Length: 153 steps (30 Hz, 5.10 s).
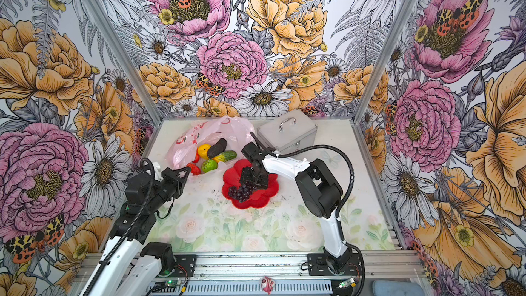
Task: Place the fruits into the plastic bag
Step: Pick up the fruit from the plate, then place the fruit in the plastic bag.
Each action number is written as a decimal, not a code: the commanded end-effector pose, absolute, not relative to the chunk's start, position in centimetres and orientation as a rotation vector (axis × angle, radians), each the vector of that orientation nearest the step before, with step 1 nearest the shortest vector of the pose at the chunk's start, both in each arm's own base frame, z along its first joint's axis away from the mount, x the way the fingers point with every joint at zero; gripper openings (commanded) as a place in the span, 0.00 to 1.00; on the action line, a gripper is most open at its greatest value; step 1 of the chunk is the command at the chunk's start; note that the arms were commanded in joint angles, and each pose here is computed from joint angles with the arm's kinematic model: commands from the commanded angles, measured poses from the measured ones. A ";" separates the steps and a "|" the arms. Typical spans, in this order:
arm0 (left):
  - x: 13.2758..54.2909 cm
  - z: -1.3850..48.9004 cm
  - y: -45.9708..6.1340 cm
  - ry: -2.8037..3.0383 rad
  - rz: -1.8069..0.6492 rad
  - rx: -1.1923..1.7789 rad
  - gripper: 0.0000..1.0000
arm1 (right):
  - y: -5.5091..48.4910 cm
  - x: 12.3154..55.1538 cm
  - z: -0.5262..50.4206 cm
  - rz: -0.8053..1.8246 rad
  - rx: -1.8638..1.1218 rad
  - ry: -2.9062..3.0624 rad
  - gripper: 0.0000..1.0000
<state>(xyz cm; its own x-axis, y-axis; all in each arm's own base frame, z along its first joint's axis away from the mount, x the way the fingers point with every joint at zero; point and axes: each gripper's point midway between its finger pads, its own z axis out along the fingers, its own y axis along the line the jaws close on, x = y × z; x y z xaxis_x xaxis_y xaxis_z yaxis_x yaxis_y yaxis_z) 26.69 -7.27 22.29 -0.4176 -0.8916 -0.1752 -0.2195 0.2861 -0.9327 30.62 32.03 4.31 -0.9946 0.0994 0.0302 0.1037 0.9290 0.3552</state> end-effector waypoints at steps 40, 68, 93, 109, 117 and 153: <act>27.2 22.9 -6.9 1.791 -1.154 -1.005 0.00 | 30.7 34.5 14.2 -1.201 -0.200 -3.238 0.31; 28.4 23.0 -9.4 1.841 -1.187 -0.939 0.00 | 35.6 34.3 37.6 -2.048 0.119 -3.098 0.29; 29.2 26.2 -9.1 1.710 -1.300 -1.048 0.00 | 44.4 43.5 29.1 -2.033 0.185 -3.018 0.27; 30.7 27.1 -8.4 1.663 -1.306 -1.056 0.00 | 45.2 42.5 26.6 -1.977 0.206 -2.983 0.27; 31.9 28.8 -8.5 1.645 -1.336 -1.026 0.00 | 46.4 41.9 24.0 -1.913 0.204 -2.973 0.27; 29.4 26.8 -9.1 1.743 -1.326 -1.037 0.00 | 52.8 46.8 20.2 -2.005 -0.004 -2.831 0.34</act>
